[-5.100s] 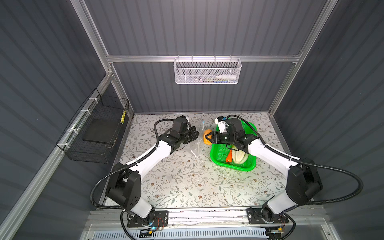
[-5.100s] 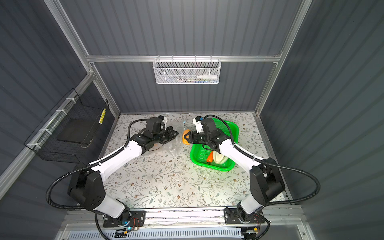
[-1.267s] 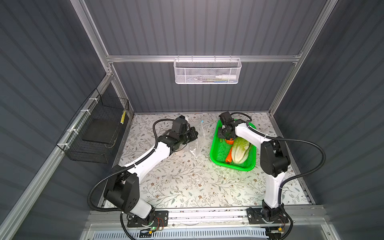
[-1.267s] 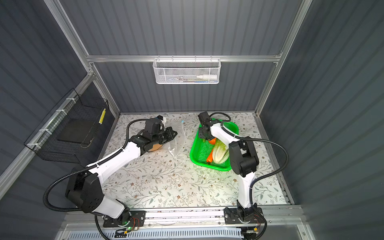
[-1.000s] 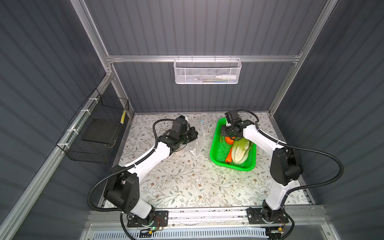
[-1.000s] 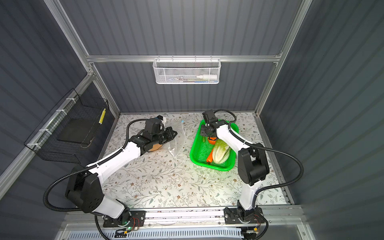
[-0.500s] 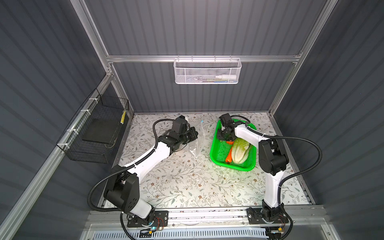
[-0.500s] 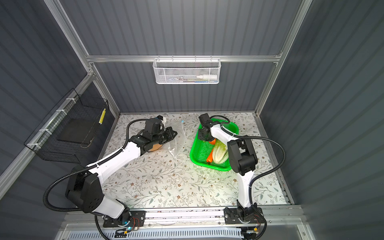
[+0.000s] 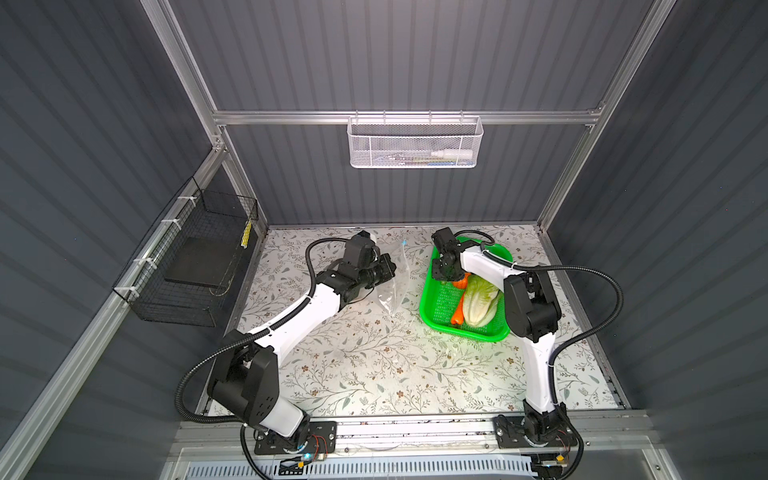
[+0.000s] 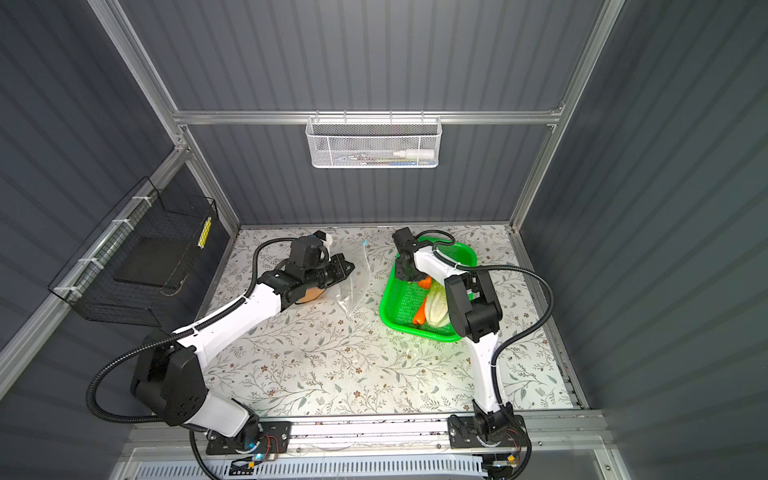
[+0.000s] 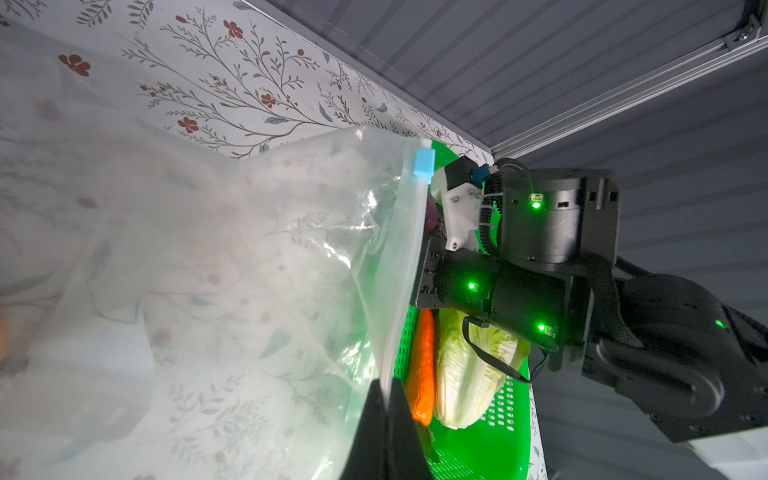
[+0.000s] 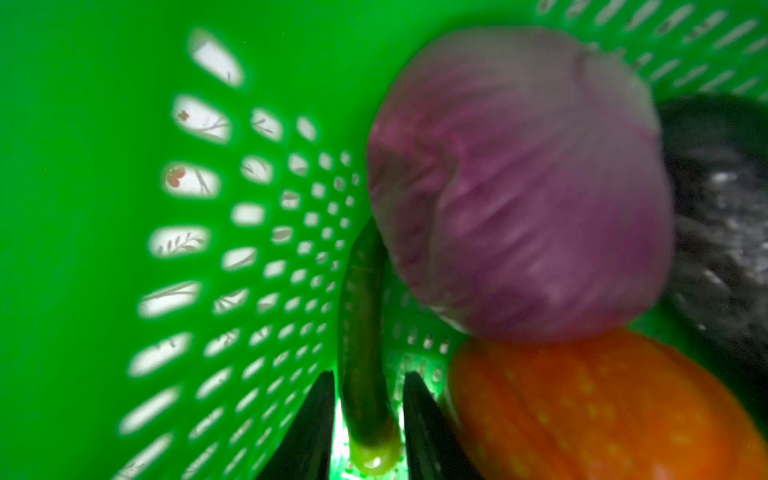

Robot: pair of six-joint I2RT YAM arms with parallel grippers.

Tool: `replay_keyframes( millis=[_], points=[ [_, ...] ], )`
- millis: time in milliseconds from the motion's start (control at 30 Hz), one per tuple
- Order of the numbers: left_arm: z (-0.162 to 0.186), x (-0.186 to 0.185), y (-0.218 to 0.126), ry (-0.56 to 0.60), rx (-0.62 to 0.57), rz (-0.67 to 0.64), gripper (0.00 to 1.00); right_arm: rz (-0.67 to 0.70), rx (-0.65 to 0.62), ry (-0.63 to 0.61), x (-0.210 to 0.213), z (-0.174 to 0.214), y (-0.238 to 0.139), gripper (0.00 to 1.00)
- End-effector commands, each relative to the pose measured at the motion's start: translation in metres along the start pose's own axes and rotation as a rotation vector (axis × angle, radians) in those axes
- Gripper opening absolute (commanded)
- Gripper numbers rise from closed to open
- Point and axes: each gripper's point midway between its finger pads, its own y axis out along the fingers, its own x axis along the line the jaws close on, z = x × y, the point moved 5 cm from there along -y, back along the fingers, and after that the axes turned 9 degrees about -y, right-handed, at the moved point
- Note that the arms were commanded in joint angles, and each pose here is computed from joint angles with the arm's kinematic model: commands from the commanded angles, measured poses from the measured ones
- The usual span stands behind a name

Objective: Place the food in the zip-top bag and seal the zipper

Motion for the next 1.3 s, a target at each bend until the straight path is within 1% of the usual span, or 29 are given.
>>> replay_keyframes(
  millis=[0,200,367,667,933,1133,1200,1267],
  points=[
    [-0.003,-0.002,-0.004,0.006,-0.012,-0.005,0.00,0.012,0.026,-0.010,0.004,0.003,0.005,0.32],
    [-0.003,0.000,-0.006,0.009,-0.016,-0.013,0.00,0.006,0.026,-0.016,0.007,0.005,0.007,0.21],
    [-0.003,0.000,-0.007,0.011,-0.019,-0.016,0.00,-0.013,0.004,-0.023,0.006,0.004,-0.001,0.15],
    [-0.003,0.001,-0.007,0.014,-0.023,-0.021,0.00,-0.179,-0.107,0.002,0.012,-0.004,-0.050,0.16],
    [-0.004,0.000,-0.008,0.017,-0.028,-0.021,0.00,-0.357,-0.148,0.082,0.007,0.010,-0.086,0.17],
    [-0.004,0.000,-0.008,0.017,-0.025,-0.019,0.00,-0.486,-0.245,0.066,0.008,0.018,-0.129,0.17],
    [-0.004,0.000,-0.007,0.014,-0.023,-0.018,0.00,-0.540,-0.283,0.055,0.011,0.022,-0.144,0.18],
    [-0.003,0.000,-0.007,0.015,-0.021,-0.017,0.00,-0.623,-0.324,0.032,0.018,0.026,-0.161,0.18]
  ],
)
